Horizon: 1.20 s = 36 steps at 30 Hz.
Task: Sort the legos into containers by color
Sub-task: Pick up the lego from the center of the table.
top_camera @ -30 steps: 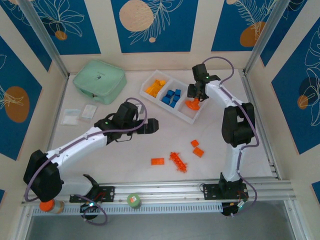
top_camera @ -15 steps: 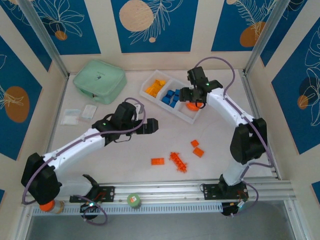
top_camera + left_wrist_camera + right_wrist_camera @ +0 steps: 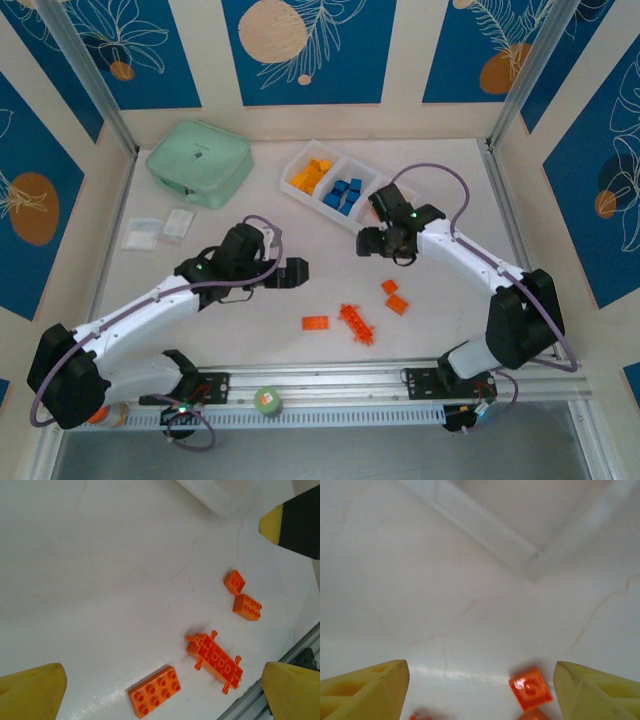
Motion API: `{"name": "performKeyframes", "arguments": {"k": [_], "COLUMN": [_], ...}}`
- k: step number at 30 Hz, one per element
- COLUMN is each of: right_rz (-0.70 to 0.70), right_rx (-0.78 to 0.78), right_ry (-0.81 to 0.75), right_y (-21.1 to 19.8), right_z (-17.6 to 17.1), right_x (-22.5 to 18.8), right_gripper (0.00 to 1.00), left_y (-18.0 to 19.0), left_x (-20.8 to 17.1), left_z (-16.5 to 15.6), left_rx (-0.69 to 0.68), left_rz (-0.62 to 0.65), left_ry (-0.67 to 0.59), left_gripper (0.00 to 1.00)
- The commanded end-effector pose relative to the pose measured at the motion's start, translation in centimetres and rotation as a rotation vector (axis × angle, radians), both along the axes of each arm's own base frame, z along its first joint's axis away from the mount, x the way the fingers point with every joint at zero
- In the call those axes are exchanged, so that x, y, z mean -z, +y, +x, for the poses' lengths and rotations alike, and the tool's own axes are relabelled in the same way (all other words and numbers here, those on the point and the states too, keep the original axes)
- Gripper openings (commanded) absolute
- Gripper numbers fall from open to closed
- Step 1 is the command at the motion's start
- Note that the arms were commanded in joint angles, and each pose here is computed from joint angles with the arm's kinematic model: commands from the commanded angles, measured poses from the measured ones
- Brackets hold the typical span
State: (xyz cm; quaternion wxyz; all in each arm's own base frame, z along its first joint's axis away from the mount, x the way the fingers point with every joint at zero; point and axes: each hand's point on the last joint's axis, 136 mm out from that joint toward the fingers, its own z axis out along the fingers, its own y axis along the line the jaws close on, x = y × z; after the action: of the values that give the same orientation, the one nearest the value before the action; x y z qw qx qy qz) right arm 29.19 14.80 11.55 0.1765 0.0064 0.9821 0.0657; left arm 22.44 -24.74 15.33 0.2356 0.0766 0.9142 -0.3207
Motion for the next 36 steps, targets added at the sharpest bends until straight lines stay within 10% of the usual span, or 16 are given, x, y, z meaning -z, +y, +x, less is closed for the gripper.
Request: {"name": "performKeyframes", "arguments": {"k": [1,36], "right_rz": [0.01,-0.114], "right_rx": [0.098,0.04], "right_ry": [0.049,0.224], "right_y": [-1.2,-0.1], "right_z": [-2.4,-4.9], "right_x": [1.3,9.7], "right_gripper": [0.79,0.7], "left_y": [-0.8,-3.8], "left_x": [0.1,0.9], "left_z": [-1.1,-1.8], "left_rx": [0.04,0.05], "left_rz": [-0.023,-0.057], "left_ry": [-0.014,-0.022], "left_gripper": [0.99,0.99]}}
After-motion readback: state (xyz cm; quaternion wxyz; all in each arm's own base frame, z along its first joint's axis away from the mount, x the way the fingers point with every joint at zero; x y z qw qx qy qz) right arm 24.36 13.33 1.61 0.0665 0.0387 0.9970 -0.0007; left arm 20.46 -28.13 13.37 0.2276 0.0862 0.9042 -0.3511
